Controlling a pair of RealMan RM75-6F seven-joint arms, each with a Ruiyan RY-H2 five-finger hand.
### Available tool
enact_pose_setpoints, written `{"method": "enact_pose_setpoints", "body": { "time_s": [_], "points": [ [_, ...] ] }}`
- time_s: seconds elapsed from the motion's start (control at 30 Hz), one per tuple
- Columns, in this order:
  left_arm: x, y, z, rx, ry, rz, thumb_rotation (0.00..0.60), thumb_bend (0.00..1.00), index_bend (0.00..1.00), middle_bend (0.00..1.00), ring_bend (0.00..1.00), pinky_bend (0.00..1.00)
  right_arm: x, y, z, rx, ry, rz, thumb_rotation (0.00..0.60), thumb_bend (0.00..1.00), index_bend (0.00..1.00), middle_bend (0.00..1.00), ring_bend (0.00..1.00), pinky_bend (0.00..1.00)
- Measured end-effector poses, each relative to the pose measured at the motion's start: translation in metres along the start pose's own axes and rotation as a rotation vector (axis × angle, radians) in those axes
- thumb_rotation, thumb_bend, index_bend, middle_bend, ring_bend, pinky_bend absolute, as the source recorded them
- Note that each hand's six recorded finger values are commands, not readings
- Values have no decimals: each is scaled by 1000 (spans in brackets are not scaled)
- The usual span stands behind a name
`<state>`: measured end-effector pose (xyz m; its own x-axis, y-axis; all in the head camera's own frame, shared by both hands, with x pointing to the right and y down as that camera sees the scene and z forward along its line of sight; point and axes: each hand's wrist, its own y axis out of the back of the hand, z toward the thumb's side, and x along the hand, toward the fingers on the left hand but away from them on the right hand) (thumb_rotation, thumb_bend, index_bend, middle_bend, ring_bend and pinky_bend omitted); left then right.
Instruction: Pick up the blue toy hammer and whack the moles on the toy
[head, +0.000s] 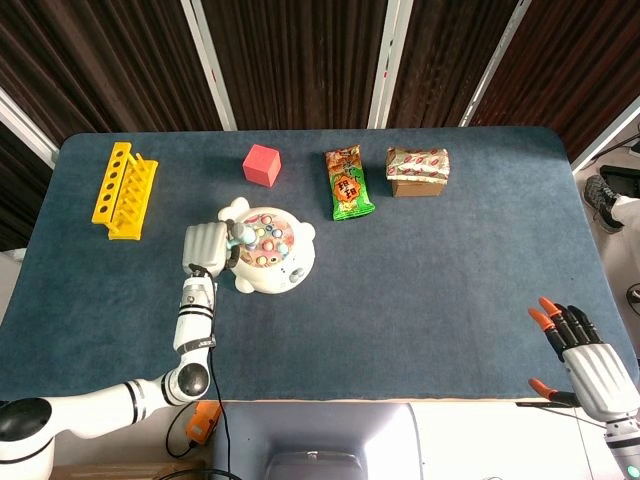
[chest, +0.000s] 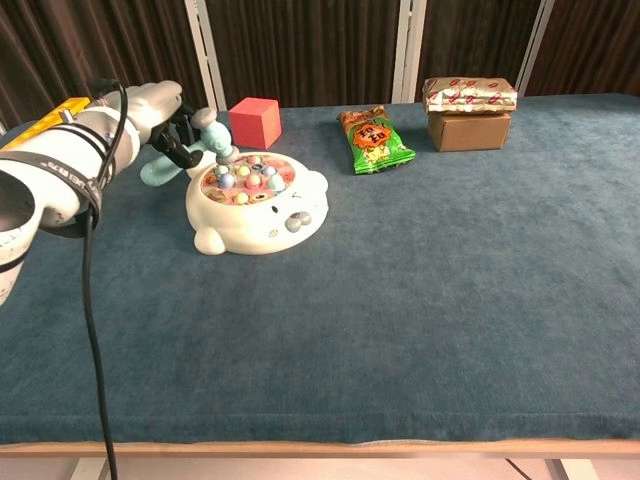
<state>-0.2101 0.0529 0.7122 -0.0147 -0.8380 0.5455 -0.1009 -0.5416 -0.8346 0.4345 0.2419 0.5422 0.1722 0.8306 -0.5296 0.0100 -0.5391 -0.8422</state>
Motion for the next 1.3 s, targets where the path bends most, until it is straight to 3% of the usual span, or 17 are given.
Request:
{"method": "enact_pose_setpoints", "body": {
  "time_s": [0.63,1.07,1.3],
  "points": [
    [12,-22,6,93,46,-80,600,795,676,883,821,909,0,2,-2,-7,0,-4,600,212,0,0,0,0],
    [7,-8,18,59,1,-36,600,795,676,883,822,908,1,2,-2,-10,3,-5,600,212,0,0,0,0],
    [5,-15,27,65,-8,-45,600,794,676,883,822,908,2,4,-3,-13,4,-8,600,213,0,0,0,0]
  ]
}}
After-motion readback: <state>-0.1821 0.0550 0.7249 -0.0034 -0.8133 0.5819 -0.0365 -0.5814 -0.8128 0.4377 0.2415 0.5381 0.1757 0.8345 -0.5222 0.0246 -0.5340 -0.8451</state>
